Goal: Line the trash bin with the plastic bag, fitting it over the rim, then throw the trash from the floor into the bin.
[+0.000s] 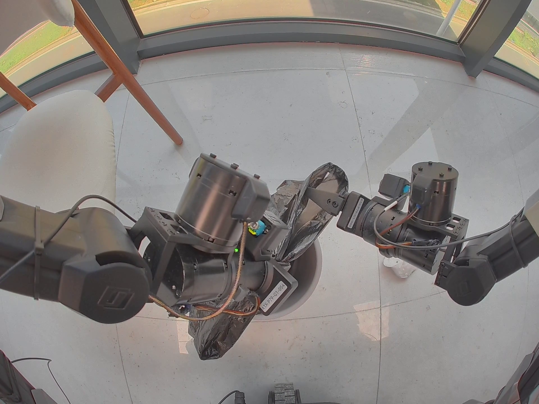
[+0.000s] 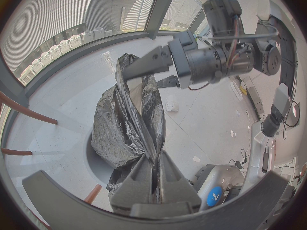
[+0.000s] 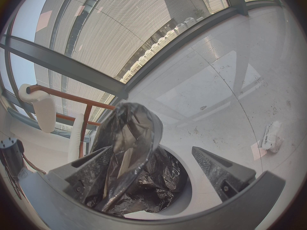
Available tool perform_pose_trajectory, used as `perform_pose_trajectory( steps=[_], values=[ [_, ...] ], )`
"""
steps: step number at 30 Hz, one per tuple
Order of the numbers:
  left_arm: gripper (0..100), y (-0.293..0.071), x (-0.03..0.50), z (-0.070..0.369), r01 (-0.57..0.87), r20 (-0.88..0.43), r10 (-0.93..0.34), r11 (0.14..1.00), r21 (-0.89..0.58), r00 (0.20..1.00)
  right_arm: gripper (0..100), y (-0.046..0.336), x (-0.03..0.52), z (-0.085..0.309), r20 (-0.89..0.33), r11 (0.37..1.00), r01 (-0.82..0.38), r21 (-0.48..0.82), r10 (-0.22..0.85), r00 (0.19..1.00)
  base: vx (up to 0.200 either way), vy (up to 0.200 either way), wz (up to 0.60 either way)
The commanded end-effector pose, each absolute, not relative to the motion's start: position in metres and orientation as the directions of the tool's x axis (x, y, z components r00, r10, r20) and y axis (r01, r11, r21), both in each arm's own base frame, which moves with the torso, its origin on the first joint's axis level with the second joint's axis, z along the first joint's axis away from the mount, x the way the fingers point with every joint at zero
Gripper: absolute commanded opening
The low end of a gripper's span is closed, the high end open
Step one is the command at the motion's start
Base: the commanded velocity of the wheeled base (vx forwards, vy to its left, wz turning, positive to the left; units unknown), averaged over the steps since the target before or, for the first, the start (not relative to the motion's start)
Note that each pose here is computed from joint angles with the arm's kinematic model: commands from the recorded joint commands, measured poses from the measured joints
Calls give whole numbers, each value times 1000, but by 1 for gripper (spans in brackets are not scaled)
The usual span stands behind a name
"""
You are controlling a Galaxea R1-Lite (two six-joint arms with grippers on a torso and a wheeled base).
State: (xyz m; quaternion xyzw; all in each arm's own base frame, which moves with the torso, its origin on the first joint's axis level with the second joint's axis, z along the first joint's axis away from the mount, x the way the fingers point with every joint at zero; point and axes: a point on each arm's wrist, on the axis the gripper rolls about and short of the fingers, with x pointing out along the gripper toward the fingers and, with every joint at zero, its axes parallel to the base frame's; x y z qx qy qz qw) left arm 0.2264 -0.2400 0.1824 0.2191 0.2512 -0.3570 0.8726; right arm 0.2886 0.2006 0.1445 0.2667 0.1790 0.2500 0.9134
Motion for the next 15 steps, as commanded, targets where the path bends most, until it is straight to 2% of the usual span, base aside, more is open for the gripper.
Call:
perform_pose_trajectory(
  steps=[1, 6, 7, 15],
  values=[
    [0, -239, 227, 184, 731, -591, -513, 652, 203, 622, 100, 205, 291, 135, -221, 741, -351, 573, 552, 804, 0, 0, 0],
    [0, -240, 226, 184, 731, -586, -518, 651, 202, 623, 100, 213, 291, 131, -227, 738, -362, 570, 564, 794, 0, 0, 0],
    [0, -240, 226, 184, 732, -588, -517, 651, 202, 622, 0, 216, 290, 130, -225, 734, -368, 570, 570, 790, 0, 0, 0],
    [0, -238, 224, 178, 735, -605, -508, 648, 202, 614, 0, 234, 278, 130, -227, 713, -408, 570, 614, 756, 0, 0, 0]
  ],
)
